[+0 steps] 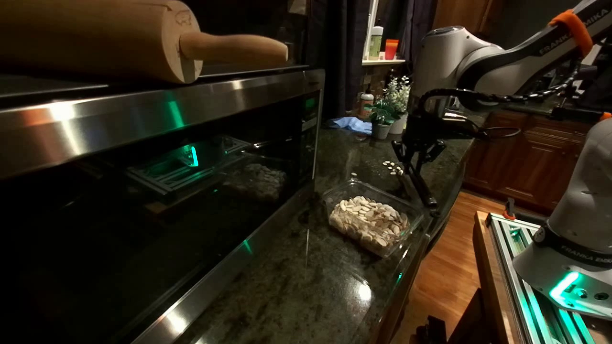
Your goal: Use the tongs to pick up a bean and put it inside the container
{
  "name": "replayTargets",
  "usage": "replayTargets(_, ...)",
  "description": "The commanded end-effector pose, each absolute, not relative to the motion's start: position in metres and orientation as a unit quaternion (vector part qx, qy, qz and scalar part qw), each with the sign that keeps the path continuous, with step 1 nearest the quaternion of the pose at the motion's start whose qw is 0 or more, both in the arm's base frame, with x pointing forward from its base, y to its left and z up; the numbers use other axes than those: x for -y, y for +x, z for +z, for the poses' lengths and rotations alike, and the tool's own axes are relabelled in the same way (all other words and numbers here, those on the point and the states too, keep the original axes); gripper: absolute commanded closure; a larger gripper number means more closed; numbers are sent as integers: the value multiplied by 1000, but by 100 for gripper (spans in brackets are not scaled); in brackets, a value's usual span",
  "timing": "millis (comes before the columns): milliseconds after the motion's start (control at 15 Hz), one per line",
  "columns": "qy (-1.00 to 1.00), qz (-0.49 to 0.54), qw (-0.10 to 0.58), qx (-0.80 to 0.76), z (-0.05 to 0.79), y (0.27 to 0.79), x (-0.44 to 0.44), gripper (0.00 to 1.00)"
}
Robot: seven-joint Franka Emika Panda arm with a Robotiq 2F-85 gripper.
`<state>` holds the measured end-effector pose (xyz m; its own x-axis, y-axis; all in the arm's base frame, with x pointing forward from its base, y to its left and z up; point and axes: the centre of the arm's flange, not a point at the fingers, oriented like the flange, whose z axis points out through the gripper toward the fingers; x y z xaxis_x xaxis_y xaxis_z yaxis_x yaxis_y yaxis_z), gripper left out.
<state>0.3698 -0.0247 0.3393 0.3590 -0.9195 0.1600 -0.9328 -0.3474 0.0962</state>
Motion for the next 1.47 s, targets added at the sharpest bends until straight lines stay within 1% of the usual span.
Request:
replayTargets(0, 811, 40, 84, 578, 362, 314, 5, 93)
replayTargets(267, 829, 43, 97, 549, 389, 304, -13, 93)
replayTargets(467, 859, 52, 95, 500, 407, 297, -31, 93)
replayTargets(733, 911, 53, 65, 403, 428, 286, -60, 93)
replayTargets(867, 934, 48, 61, 348, 432, 282, -72, 93)
replayTargets(1400, 988, 50, 85, 123, 436, 288, -115, 93)
